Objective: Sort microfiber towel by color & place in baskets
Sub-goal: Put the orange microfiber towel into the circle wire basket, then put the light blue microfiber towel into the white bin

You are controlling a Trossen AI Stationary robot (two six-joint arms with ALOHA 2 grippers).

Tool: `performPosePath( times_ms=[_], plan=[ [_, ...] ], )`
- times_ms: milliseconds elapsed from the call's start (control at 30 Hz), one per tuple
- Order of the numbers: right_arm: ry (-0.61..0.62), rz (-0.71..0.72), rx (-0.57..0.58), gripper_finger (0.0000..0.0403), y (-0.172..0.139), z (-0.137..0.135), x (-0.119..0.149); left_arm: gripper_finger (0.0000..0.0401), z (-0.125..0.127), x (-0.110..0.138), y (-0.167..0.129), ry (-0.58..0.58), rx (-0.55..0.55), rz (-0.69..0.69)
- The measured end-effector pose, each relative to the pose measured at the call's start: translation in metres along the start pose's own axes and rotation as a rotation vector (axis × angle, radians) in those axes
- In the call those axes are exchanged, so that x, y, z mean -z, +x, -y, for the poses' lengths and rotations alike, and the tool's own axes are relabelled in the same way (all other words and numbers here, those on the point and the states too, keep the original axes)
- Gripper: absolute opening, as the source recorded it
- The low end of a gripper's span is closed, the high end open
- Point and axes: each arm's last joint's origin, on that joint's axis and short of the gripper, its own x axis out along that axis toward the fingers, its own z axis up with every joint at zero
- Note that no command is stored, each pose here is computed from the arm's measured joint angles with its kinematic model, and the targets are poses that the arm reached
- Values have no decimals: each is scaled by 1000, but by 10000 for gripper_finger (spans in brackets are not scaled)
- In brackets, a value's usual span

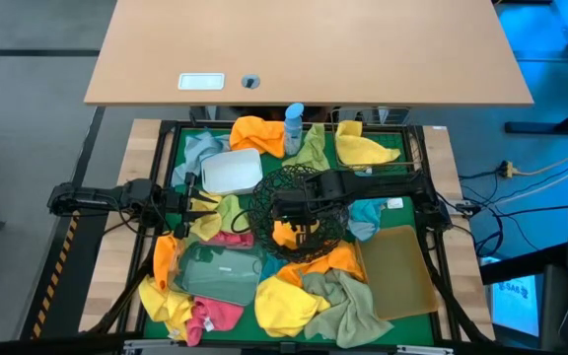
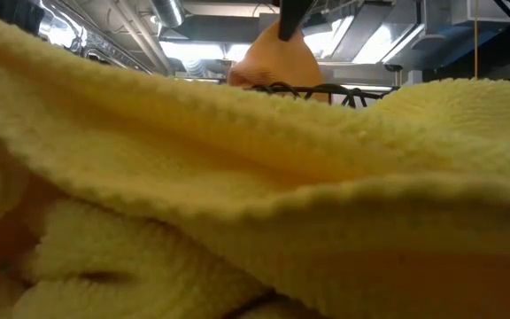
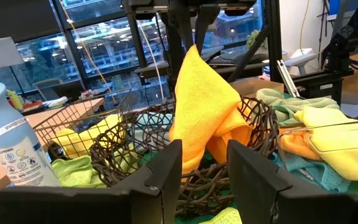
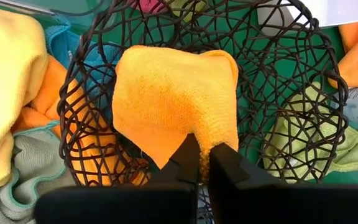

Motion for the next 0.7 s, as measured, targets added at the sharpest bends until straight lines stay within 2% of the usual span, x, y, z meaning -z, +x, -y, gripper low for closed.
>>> performPosePath(
  times_ms=[100,200,367,467,700],
  plan=[
    [0,-1,0,23,0,0,0,121,0,0,0,0,0,0],
    [-1,2,28,54,0,1,0,121,0,0,0,0,0,0],
    [-7,0,187,125,-1,5,1,121,0,0,0,0,0,0],
    [-62,-31,269,158,-1,8,4,121,0,0,0,0,0,0],
    [-97,-37,289,190,-3,9,5,121,0,0,0,0,0,0]
  ],
)
